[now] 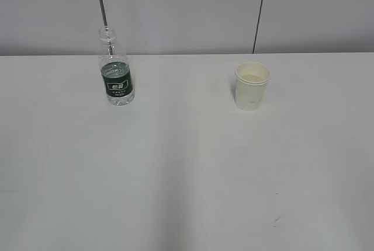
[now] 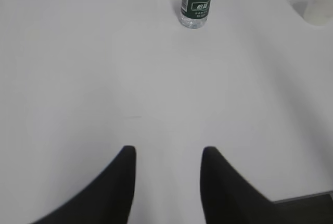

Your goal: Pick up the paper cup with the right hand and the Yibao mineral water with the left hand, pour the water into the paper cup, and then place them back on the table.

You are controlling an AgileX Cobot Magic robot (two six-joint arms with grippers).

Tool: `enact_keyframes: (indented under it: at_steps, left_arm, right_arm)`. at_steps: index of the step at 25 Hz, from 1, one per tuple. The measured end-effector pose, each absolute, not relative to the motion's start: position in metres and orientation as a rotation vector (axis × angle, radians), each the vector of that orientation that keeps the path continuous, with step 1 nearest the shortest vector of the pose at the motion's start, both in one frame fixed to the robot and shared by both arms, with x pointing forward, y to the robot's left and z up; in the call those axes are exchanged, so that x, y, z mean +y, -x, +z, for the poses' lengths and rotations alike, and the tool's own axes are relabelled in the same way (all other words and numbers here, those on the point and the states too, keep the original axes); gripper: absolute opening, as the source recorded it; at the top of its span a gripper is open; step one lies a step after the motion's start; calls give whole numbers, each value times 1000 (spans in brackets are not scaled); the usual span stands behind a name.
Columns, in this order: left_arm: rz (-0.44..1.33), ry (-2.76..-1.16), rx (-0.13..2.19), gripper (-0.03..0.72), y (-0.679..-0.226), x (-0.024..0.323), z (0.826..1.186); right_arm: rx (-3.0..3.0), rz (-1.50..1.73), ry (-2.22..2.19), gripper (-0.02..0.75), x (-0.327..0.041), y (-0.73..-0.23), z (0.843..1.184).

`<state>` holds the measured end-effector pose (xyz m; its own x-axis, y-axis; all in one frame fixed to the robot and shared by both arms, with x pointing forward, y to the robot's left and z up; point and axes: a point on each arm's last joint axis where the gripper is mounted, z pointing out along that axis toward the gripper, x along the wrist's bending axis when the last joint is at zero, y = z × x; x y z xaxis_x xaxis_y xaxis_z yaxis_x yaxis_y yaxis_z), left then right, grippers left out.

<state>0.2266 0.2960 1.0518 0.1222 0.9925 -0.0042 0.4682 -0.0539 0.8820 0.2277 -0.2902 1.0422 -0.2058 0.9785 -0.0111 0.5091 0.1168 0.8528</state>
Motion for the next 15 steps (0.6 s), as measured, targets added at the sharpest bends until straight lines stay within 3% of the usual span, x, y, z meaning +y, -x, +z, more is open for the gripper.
enact_keyframes:
  at_steps: [15]
  left_arm:
    - [864, -1634, 1449, 269, -227, 296, 1052]
  right_arm:
    - [1792, 993, -1445, 438, -290, -228, 1042]
